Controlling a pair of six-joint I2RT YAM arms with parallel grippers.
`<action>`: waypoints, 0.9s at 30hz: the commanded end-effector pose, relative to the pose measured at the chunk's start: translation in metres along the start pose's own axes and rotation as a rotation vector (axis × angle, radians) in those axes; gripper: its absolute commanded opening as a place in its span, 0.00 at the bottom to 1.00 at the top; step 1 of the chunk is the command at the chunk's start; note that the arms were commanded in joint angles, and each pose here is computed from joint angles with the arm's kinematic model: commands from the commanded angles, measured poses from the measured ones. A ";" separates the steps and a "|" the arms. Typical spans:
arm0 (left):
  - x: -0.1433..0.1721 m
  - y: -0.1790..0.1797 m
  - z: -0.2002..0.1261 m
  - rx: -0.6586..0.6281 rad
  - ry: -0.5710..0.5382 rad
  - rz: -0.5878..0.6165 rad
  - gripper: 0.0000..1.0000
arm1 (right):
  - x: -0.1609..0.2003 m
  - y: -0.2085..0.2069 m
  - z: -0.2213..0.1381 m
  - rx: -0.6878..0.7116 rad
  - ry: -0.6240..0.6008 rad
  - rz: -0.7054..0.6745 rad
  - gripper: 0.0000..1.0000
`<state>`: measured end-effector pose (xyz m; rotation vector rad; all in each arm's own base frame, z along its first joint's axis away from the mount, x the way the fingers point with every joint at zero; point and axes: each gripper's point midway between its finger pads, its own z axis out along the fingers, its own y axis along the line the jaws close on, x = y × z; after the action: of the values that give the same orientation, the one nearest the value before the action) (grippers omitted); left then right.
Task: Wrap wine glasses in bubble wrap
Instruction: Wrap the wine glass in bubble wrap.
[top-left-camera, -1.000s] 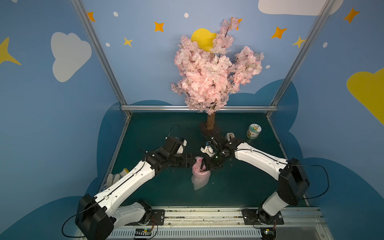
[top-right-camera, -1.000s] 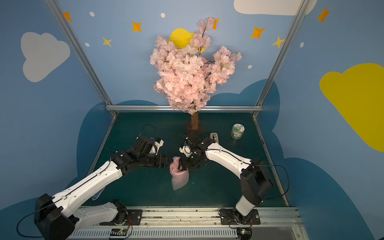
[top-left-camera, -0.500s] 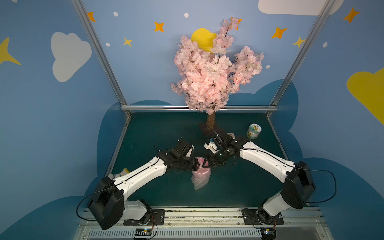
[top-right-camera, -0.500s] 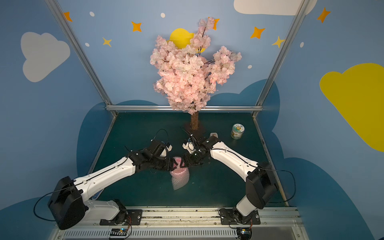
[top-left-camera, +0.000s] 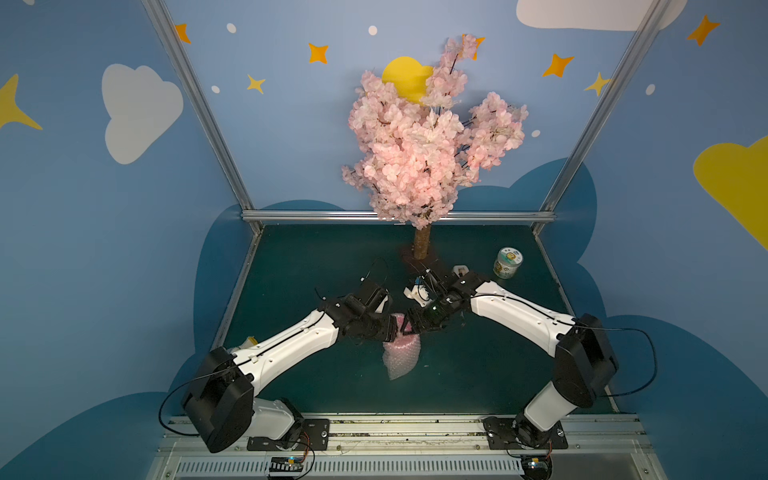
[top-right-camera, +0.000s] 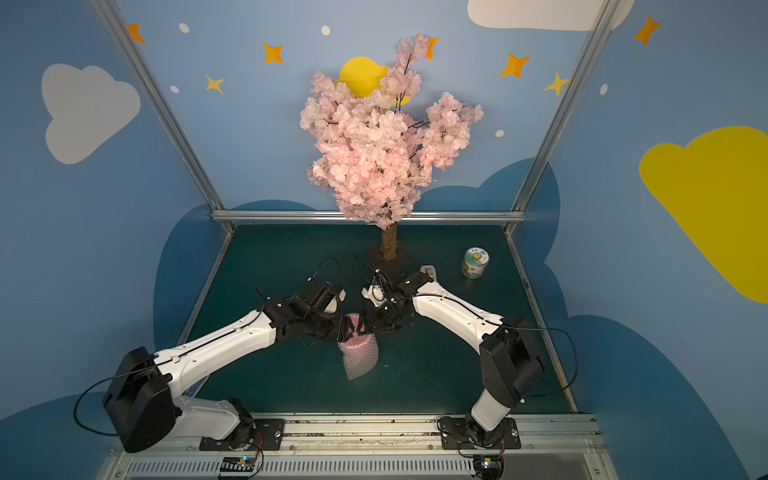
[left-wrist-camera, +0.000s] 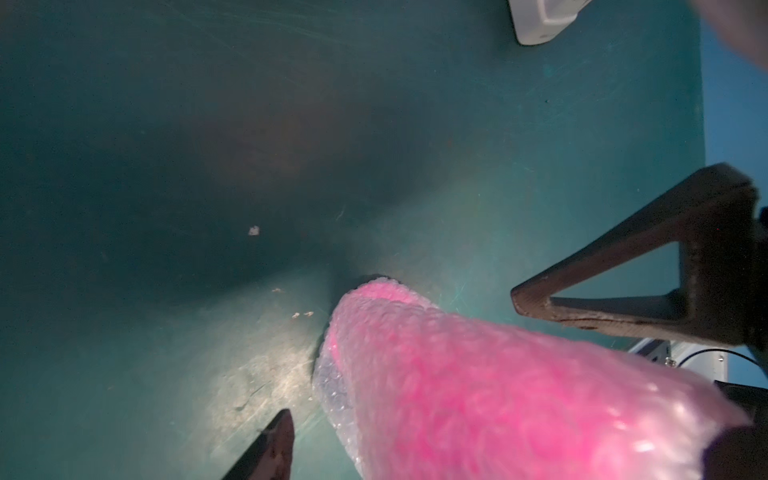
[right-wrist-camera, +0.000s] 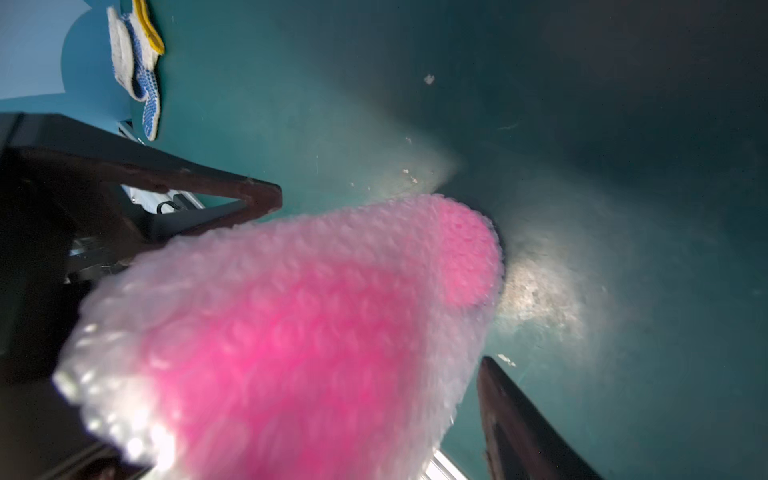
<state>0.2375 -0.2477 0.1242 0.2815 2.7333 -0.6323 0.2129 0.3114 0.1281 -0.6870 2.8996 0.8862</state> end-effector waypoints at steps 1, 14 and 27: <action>-0.002 -0.006 -0.023 0.022 -0.017 0.030 0.67 | 0.006 -0.023 0.015 0.102 0.037 0.026 0.65; -0.027 0.001 -0.036 0.106 -0.123 -0.060 0.70 | 0.006 -0.019 0.018 0.090 0.038 0.020 0.65; 0.002 0.012 0.002 0.043 -0.027 -0.041 0.61 | 0.002 -0.017 0.015 0.080 0.029 0.015 0.65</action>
<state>0.2435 -0.2496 0.1344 0.2415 2.6592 -0.7806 0.2155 0.3112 0.1166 -0.6820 2.9213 0.8313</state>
